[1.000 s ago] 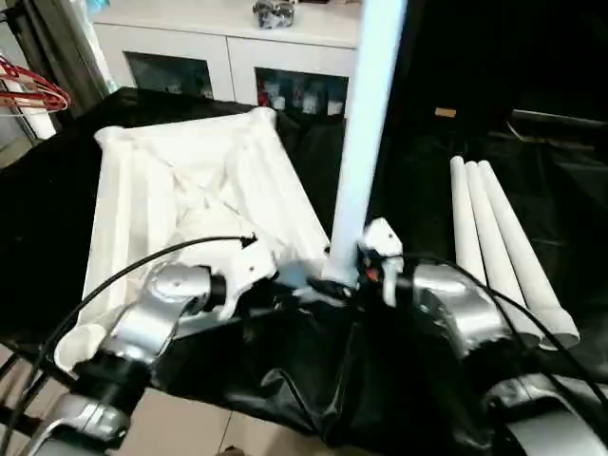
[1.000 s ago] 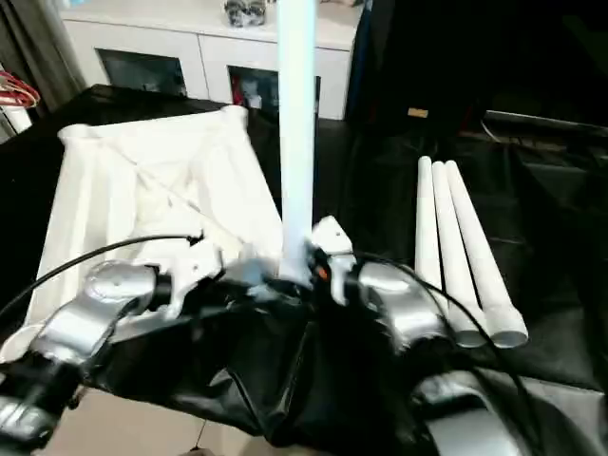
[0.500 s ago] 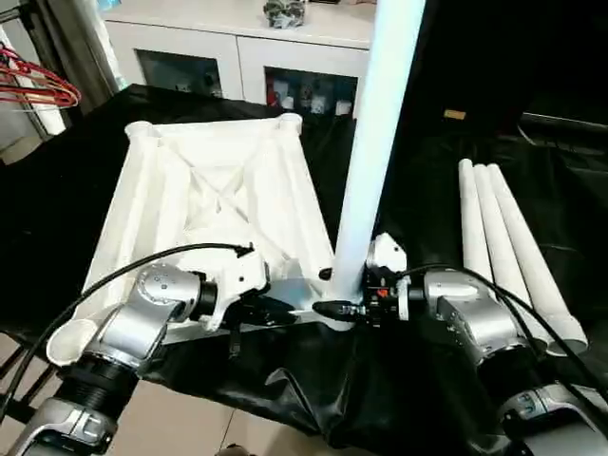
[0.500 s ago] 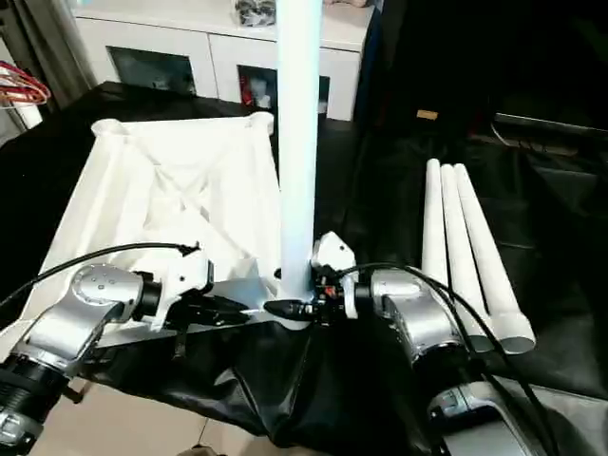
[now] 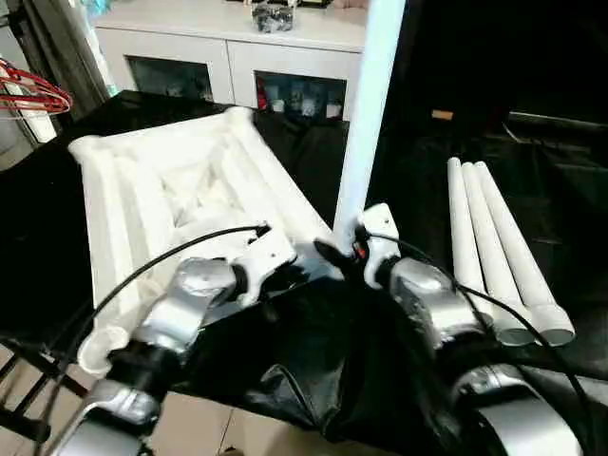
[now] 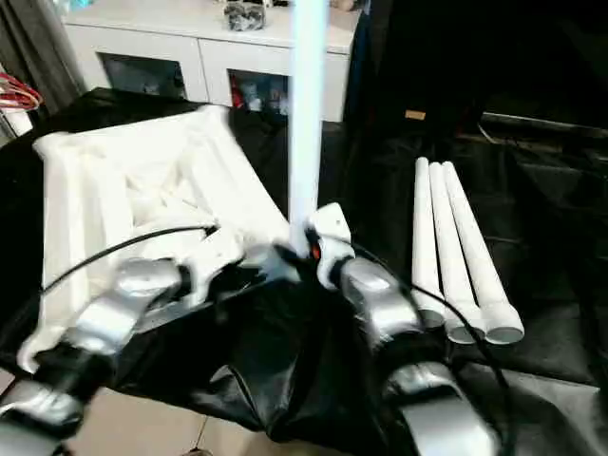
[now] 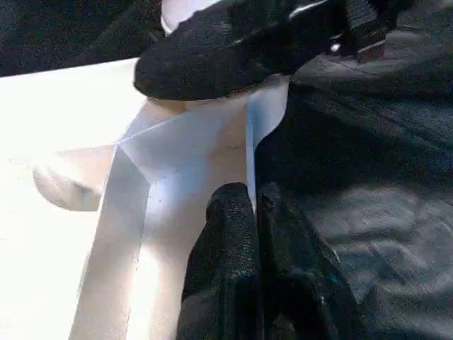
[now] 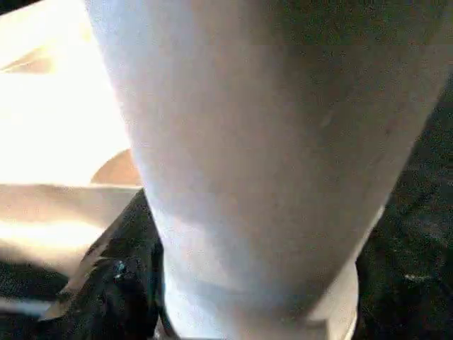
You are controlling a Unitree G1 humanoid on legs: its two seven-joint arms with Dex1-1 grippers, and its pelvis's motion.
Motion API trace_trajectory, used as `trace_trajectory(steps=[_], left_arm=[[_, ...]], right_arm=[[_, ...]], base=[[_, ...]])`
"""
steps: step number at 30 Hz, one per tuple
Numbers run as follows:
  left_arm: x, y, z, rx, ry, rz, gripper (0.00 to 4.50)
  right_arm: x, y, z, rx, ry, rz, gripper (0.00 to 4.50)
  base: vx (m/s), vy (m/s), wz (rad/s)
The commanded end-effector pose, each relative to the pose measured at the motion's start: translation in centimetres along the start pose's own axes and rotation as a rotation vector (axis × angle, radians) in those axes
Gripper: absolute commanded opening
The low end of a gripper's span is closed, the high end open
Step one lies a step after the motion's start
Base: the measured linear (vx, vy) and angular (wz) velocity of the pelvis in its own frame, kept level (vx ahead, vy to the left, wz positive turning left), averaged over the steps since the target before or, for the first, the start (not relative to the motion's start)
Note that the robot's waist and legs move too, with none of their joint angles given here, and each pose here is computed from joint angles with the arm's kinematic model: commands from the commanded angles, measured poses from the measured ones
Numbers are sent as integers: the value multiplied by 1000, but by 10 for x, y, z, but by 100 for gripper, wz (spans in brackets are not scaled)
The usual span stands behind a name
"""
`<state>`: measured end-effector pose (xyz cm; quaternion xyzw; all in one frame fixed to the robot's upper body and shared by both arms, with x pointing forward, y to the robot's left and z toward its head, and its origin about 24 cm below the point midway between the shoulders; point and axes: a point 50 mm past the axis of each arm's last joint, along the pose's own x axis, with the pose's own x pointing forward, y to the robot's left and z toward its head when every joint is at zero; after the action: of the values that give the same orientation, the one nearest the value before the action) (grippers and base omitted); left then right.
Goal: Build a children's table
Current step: Rotate leg to tighten
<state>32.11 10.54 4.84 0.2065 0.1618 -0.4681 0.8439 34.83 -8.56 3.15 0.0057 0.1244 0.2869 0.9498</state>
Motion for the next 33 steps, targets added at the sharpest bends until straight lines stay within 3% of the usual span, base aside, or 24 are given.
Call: trace_trajectory(steps=[1, 8, 16, 21, 28, 33], left_arm=[[9, -3, 26, 34, -116, -5, 0], [6, -8, 20, 53, -108, -66, 0], [-13, -9, 10, 68, -118, -185, 0], [-24, -10, 4, 71, -104, -270, 0], [-40, -7, -5, 86, -63, -344, 0], [-49, -3, -9, 87, -39, -366, 0]], right_arm=[[2, 10, -16, 34, 64, 16, 330], [-1, 8, -9, 15, 22, 120, 384], [-31, -2, -9, -138, 68, 471, 384], [-45, -7, -7, -164, 90, 597, 384], [-57, -8, -3, -200, 127, 711, 310], [-62, -6, -4, -204, 157, 776, 280]], base=[[0, 0, 0], [0, 0, 0], [0, 0, 0], [0, 0, 0], [0, 0, 0], [0, 0, 0]])
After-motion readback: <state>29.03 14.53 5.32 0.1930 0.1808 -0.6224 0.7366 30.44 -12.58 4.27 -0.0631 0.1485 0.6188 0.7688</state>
